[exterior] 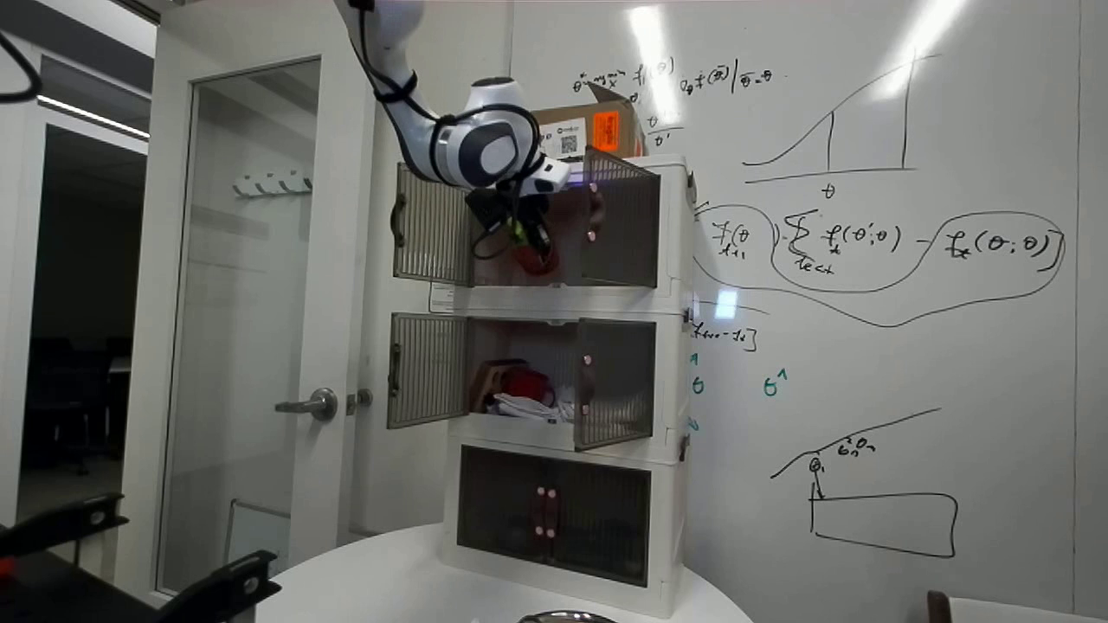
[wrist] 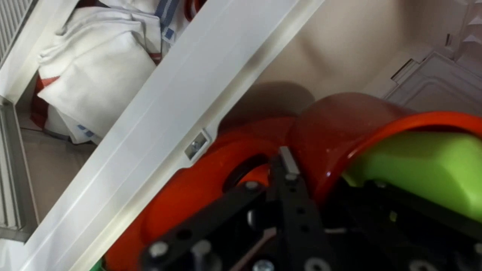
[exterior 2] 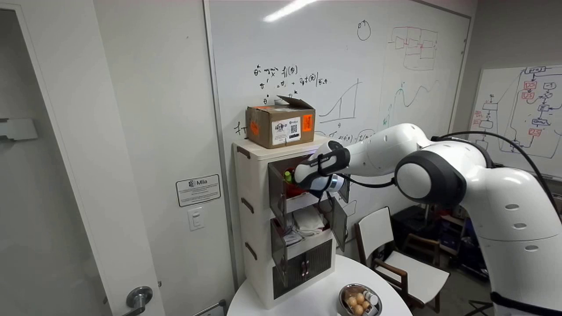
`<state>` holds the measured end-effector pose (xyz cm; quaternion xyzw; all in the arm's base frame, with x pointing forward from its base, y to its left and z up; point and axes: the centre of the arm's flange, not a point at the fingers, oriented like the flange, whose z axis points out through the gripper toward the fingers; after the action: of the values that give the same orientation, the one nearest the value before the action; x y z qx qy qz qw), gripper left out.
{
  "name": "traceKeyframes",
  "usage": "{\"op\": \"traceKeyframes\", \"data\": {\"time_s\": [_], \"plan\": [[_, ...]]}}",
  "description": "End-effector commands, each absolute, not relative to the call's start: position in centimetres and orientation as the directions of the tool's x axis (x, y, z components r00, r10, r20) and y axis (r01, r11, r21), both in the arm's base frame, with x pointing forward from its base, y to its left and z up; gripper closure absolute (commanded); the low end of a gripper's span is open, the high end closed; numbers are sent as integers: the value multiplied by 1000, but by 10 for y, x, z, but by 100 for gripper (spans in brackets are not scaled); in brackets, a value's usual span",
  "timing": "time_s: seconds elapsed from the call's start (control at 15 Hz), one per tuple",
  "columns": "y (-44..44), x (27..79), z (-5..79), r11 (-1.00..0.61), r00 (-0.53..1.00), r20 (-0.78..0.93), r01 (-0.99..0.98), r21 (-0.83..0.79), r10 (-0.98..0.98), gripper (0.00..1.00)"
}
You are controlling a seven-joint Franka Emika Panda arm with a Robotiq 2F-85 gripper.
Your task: Put the red mug in the open upper cabinet.
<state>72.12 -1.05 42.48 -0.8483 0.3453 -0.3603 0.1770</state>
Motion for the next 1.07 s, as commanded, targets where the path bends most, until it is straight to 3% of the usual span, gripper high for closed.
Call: {"op": "traceKeyframes", "data": {"time_s": [0.0, 0.67, 0.73, 0.87, 1.0], "plan": [[5, 779, 422, -688, 505, 469, -478, -547, -724, 99], [20, 814, 391, -700, 578, 399, -546, -460, -712, 99], [21, 814, 391, -700, 583, 390, -552, -454, -712, 71], [19, 814, 391, -702, 593, 381, -556, -444, -710, 64], [17, 813, 395, -703, 596, 377, -556, -443, -709, 48]]}}
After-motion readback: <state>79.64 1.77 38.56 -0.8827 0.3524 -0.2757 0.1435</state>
